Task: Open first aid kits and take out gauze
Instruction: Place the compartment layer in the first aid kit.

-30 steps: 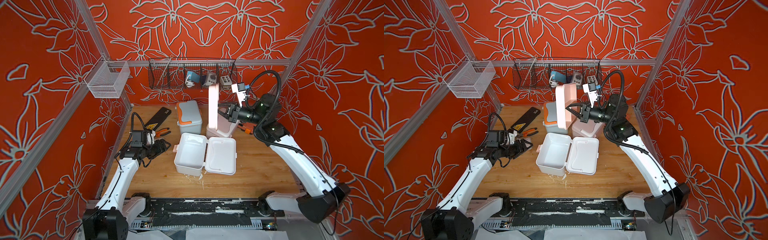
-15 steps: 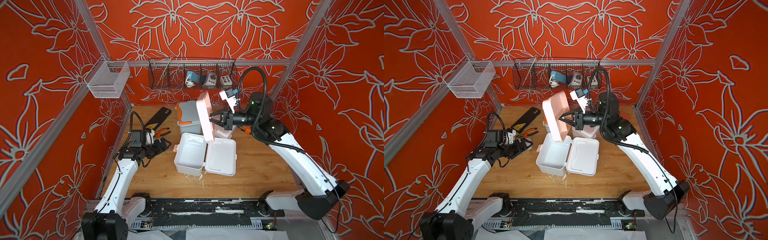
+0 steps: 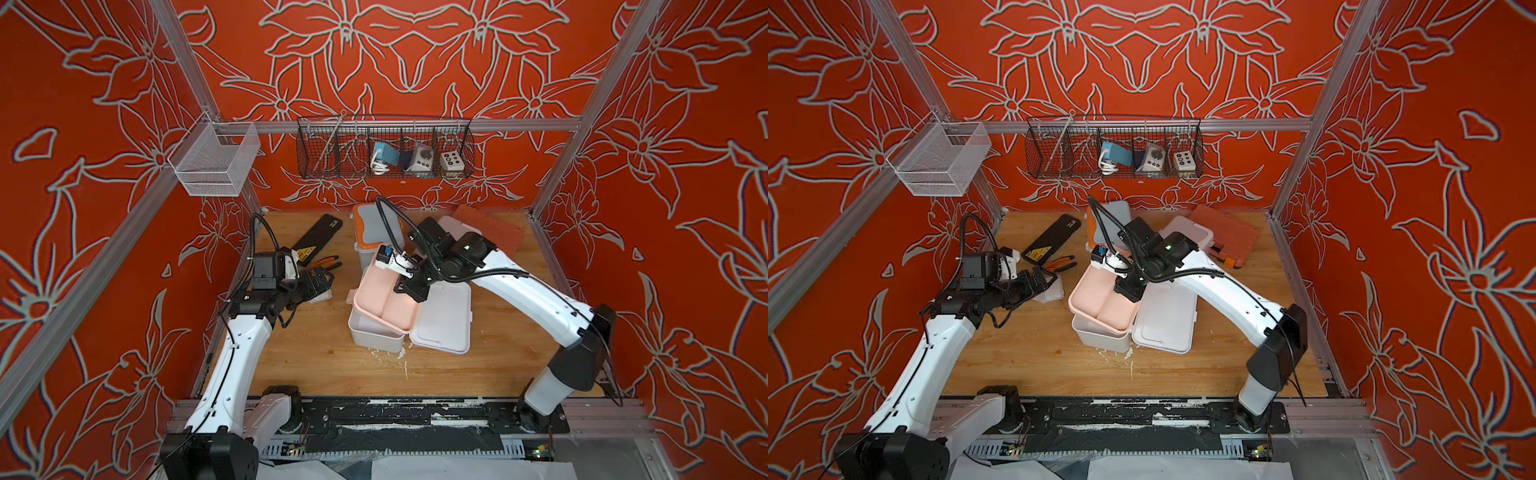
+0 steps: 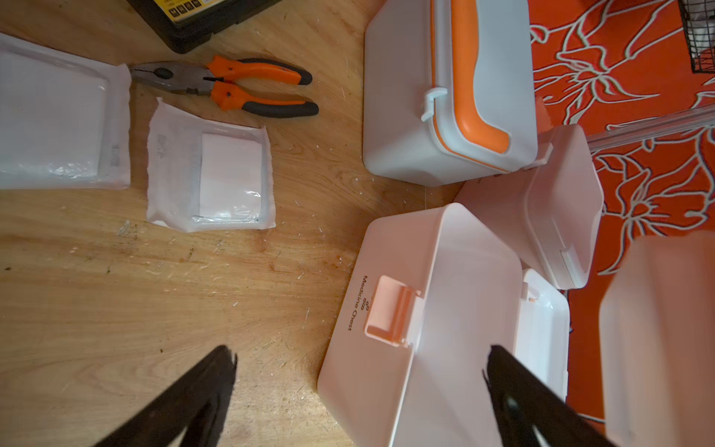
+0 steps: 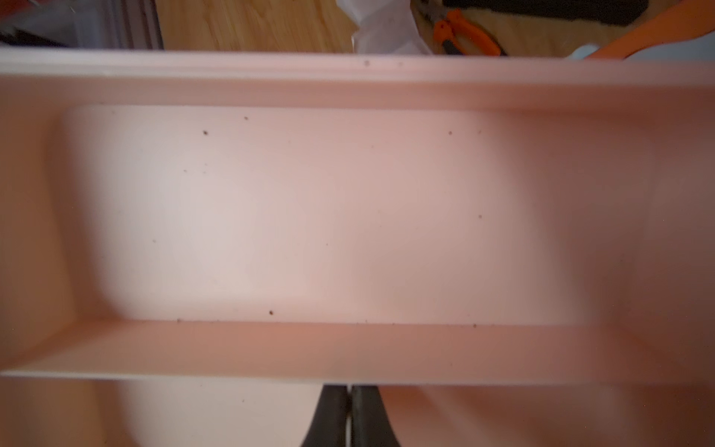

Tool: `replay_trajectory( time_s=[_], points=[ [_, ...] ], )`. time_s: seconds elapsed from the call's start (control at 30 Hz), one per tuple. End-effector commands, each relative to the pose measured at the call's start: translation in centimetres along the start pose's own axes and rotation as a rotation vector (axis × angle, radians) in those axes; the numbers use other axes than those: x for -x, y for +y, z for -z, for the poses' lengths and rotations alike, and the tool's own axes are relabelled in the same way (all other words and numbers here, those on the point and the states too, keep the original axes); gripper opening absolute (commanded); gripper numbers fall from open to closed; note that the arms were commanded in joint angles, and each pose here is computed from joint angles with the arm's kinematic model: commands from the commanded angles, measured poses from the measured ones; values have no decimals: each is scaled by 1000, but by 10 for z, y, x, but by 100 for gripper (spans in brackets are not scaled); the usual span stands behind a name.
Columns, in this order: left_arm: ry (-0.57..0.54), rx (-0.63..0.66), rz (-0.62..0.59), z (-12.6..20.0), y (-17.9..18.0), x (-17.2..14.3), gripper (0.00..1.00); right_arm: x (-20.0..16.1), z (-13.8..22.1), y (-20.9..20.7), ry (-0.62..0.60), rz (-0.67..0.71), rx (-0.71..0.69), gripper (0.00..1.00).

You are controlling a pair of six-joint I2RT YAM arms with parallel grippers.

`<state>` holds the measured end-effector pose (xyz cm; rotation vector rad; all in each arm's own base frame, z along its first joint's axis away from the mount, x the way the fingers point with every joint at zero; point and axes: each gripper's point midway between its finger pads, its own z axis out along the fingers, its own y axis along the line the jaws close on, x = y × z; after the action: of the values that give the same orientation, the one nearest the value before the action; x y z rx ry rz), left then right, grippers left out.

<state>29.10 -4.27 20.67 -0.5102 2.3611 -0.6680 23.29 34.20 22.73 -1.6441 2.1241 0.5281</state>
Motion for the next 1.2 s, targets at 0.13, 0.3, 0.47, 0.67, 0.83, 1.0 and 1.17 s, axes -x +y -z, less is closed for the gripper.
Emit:
replay_trajectory(
  time_s=[0.13,0.3,0.47,0.67,0.83,1.0,1.17],
  points=[
    [-19,17,-19,6,2,6,98,-18,-26,-10,232,186,-101,0],
    [-13,21,-16,3,5,4,98,-15,-39,-17,257,205,-115,0],
    [-9,23,-15,1,7,2,98,-12,-53,-19,283,226,-108,0],
    [-4,24,-14,-1,8,1,98,-8,-67,-21,295,224,-89,0],
    [1,23,-11,-4,10,-1,98,-11,-77,-18,317,195,-53,0],
    [3,23,-12,-5,10,-1,98,-17,-79,-14,334,169,-35,0],
    [9,20,-10,-7,11,-3,98,-16,-82,-6,307,138,1,0]
  ],
)
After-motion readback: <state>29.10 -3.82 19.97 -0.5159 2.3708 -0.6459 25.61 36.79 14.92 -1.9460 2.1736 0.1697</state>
